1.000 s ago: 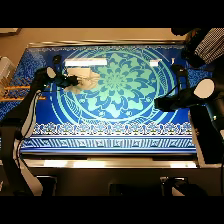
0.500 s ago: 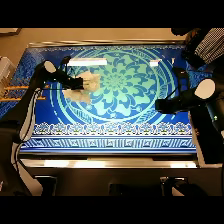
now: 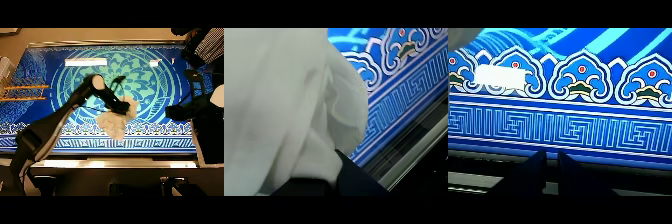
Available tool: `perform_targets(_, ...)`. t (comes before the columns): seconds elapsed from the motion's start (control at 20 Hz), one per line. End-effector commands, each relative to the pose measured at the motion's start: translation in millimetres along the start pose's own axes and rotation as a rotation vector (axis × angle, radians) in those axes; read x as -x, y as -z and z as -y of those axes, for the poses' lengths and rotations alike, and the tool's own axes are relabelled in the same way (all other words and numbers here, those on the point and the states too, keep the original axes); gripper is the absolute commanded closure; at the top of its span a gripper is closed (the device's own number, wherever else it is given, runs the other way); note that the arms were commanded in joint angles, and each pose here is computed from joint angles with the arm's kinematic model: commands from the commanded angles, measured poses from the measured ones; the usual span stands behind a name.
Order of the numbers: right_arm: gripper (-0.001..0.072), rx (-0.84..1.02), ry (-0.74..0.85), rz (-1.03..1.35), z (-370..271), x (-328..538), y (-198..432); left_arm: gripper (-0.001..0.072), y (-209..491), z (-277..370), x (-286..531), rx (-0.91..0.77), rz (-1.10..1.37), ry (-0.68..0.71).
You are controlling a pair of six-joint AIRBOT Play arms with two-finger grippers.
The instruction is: Fold the clothes and pants, and hang the long-sleeved shirts on hangers.
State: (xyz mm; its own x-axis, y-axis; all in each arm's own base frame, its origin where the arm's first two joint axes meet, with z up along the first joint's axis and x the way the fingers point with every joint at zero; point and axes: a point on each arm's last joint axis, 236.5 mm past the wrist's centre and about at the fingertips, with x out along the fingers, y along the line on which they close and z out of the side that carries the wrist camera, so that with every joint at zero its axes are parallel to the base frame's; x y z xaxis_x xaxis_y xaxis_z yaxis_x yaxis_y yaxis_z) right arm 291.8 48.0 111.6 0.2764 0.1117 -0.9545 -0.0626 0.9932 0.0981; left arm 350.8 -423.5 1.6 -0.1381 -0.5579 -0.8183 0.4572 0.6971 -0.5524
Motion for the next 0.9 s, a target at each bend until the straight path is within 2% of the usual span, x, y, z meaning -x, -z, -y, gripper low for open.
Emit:
perform_targets(0.0,0.0599,0.066,0.038,0.016,8.2,14.0,8.7,0.0657,30.6,49.2,-59.4,-0.046,-0.074,0.016)
perform_targets(0.05,0.0596,0.094,0.038,0.026,8.1,13.3,7.3,0.0496,33.6,52.0,-62.4,-0.05,-0.082,0.017)
perform_targets(0.1,0.0543,0.102,0.036,0.034,8.0,9.8,5.1,0.0355,33.2,53.3,-58.5,-0.053,-0.079,0.018)
perform_targets(0.15,0.0451,0.1,0.025,0.047,5.6,3.9,2.2,0.0327,30.8,51.8,-49.3,-0.055,-0.073,0.018)
perform_targets(0.35,0.0437,-0.057,-0.076,0.09,-15.7,-17.7,-18.2,0.0327,20.1,22.0,27.6,-0.047,-0.03,-0.048)
perform_targets(0.5,0.0439,-0.193,-0.087,0.115,4.9,-27.4,-45.3,0.0327,18.1,-12.8,103.5,-0.026,0.039,-0.162)
perform_targets(0.6,0.0436,-0.299,-0.203,0.088,17.5,-44.7,-57.5,0.0327,18.6,-28.0,147.4,-0.003,0.097,-0.208)
perform_targets(0.75,0.0348,-0.369,-0.328,0.041,37.0,-91.1,-71.1,0.0326,17.3,-40.2,192.7,0.03,0.181,-0.233)
perform_targets(0.85,0.0331,-0.389,-0.391,-0.001,39.7,-128.5,-76.5,0.0327,16.5,-46.9,207.7,0.047,0.211,-0.239)
